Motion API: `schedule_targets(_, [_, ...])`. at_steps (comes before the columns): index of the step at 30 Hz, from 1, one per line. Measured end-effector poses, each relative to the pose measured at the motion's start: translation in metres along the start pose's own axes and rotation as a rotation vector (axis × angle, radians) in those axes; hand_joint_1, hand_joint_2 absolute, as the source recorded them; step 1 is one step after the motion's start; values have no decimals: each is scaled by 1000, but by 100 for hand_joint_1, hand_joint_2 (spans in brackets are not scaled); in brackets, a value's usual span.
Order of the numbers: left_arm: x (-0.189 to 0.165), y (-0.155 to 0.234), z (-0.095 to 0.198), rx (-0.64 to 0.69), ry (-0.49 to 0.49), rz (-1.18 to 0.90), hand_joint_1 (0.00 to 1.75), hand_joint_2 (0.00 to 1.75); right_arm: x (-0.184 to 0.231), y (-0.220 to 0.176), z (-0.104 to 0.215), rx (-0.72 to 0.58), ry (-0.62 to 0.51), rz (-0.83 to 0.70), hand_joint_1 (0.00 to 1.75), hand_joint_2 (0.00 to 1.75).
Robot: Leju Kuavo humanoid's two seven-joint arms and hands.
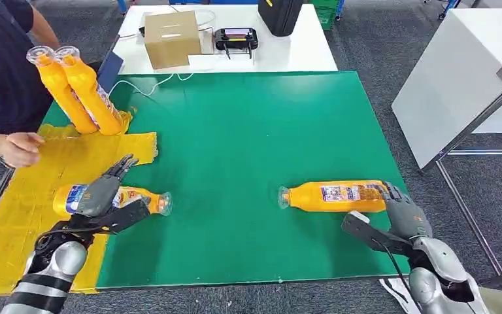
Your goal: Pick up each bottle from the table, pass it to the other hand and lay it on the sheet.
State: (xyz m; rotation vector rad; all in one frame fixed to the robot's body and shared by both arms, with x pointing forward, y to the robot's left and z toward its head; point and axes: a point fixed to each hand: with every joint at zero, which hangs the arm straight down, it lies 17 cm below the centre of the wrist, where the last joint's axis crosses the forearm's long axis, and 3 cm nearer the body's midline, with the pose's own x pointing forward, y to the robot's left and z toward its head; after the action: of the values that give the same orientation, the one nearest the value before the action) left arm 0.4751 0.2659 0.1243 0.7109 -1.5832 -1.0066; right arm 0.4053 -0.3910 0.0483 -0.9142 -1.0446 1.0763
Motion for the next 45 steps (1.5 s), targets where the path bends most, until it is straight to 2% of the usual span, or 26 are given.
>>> schedule_targets(10, [31, 22, 5, 55, -64, 36, 0, 0, -13, 7, -1, 19, 28, 12, 0, 175])
schedule_targets(20, [58, 27, 9, 53, -138, 107, 0, 0, -20, 5, -9, 16, 50, 107, 0, 175])
schedule_targets(45, [82, 16, 11, 8, -186, 152, 0, 0, 33, 30, -33, 46, -22, 168, 0, 175])
